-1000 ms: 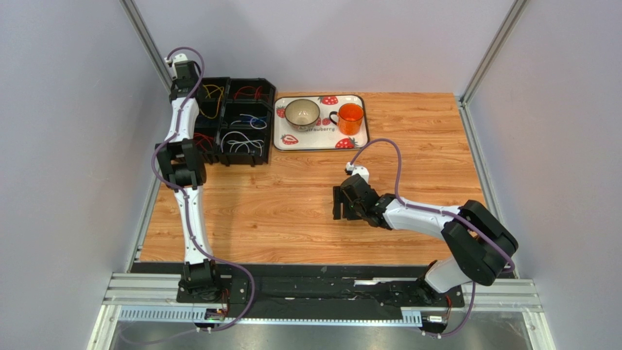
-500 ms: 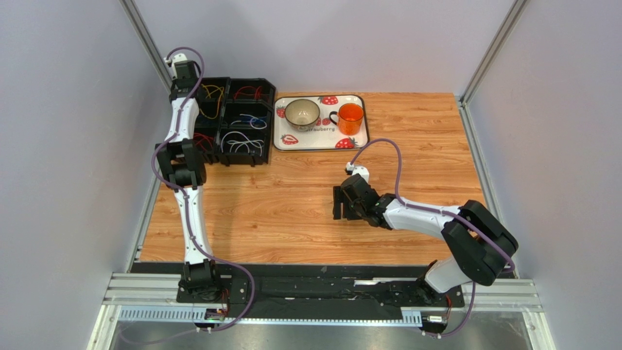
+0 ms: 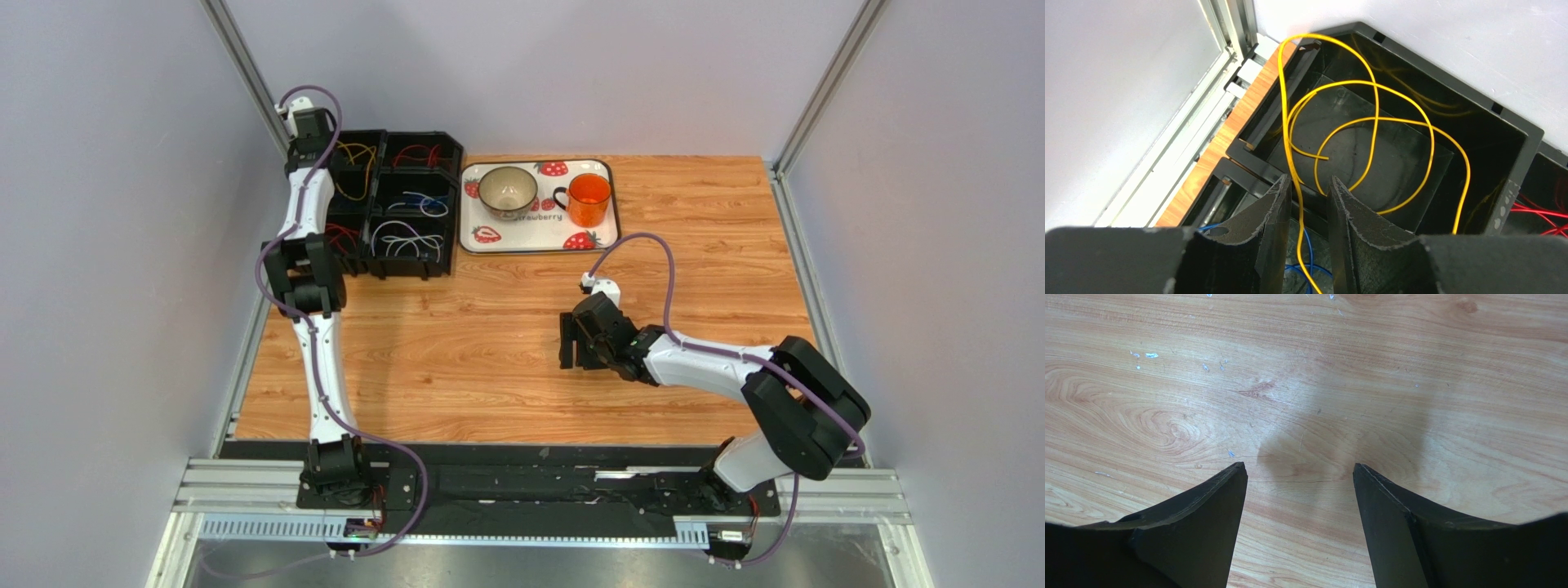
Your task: Untangle the cables
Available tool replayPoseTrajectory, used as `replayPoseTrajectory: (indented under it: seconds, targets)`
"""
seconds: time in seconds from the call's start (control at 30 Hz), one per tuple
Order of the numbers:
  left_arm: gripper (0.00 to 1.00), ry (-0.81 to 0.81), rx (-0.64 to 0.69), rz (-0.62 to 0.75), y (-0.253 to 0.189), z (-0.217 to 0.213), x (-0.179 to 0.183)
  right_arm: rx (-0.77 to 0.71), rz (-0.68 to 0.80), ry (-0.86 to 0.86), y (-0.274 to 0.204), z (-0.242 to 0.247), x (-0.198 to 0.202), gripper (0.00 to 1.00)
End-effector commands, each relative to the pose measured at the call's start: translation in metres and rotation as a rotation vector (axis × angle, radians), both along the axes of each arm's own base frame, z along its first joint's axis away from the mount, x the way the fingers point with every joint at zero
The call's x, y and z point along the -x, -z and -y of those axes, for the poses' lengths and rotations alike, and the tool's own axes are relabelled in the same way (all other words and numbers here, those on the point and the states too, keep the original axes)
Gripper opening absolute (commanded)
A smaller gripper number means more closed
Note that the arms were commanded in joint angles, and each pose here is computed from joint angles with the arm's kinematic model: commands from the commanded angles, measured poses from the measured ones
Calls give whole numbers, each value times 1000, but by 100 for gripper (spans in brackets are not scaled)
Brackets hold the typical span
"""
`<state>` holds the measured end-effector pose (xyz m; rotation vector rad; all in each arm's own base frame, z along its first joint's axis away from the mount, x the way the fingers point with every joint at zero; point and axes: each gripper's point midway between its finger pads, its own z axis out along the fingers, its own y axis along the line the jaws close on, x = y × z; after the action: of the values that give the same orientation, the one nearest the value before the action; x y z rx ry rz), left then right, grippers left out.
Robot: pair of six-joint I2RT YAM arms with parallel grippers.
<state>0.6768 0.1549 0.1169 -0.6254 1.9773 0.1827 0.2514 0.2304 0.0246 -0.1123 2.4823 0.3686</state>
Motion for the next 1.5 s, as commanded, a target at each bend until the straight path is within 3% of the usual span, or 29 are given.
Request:
replayPoseTrajectory:
  seconds: [0.0,0.07,0.13,0.47,0.67,1.03,1.33,1.47]
  targets:
    - [34,-22,6,47,-14,-11,-4,47,-69,-5,16,9,12,72]
    - [26,-20,5,53,-14,-12,-5,48,-70,-5,16,9,12,72]
    - [0,-5,10,64,-18,-10,-6,48,-70,-5,16,9,12,72]
    - [0,-8,15,186,-86,-6,-4,48,-70,-5,16,9,12,72]
    - [0,2,10,356,-166,5,0,48,-68,-6,15,9,12,71]
    - [0,137,-62,658,-245,40,-17,48,-70,-3,16,9,11,71]
    - [0,229,-64,707,-195,51,-52,54,-77,-3,18,9,11,71]
    - [0,210,-65,666,-158,45,-61,60,-80,-6,18,9,11,71]
